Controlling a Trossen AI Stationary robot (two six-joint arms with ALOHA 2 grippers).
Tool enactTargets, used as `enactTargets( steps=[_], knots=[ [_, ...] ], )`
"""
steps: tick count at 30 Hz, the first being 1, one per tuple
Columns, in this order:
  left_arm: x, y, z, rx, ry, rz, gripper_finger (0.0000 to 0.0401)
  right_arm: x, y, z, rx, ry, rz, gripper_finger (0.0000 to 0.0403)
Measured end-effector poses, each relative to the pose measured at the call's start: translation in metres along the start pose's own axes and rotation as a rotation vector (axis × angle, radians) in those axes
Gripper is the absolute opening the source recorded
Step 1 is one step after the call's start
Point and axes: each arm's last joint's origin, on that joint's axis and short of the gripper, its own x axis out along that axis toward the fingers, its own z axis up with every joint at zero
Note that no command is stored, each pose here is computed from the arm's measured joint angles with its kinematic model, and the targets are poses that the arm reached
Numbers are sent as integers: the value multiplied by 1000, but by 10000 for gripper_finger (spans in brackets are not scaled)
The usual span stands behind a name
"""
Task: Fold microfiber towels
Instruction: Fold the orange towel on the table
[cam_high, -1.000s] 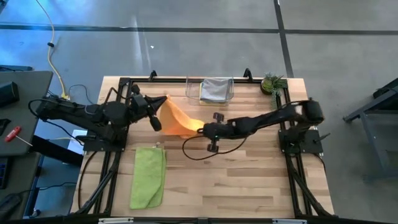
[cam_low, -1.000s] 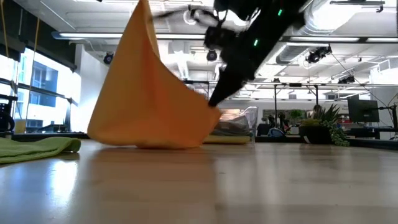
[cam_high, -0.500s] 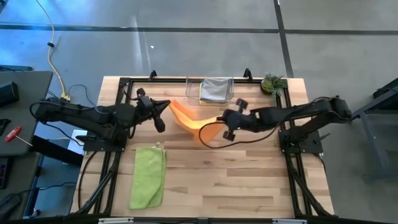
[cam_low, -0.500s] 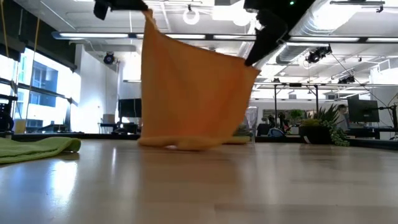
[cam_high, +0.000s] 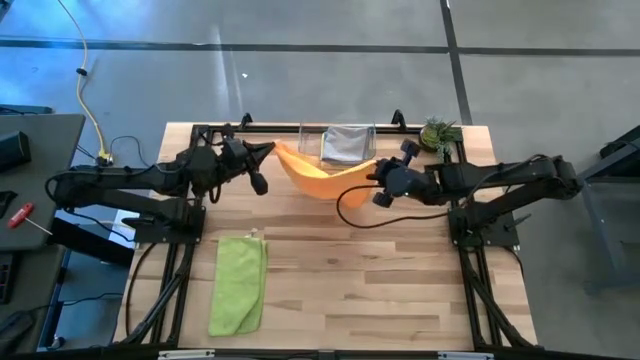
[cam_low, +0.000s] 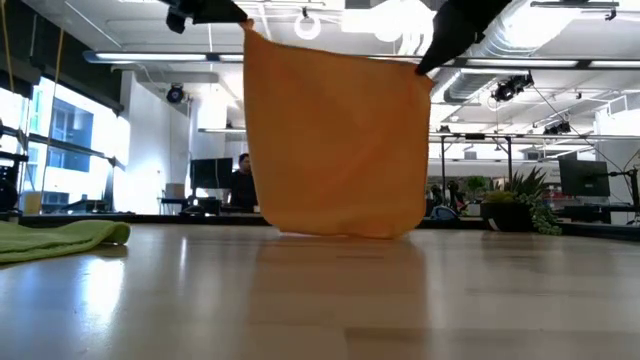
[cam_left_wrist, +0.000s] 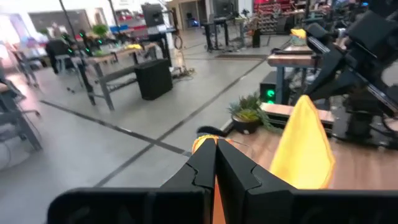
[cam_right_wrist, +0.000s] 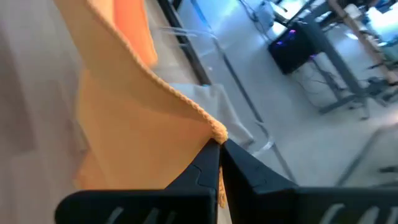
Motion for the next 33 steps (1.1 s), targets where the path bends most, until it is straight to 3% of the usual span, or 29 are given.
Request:
enactTargets(
  steps=[11, 19, 23, 33],
  knots=[
    [14, 28, -1, 3, -6, 57, 0, 10, -31, -7, -89, 88, -175, 0],
    [14, 28, -1, -24, -22, -26, 0, -10, -55, -10, -34, 28, -191, 0],
    [11, 11, -20, -31, 17, -91, 0, -18, -42, -19, -20, -15, -119, 0],
    [-17, -41, -71, -18, 54, -230, 0, -20, 34, -71, -24, -93, 96, 0]
  ],
)
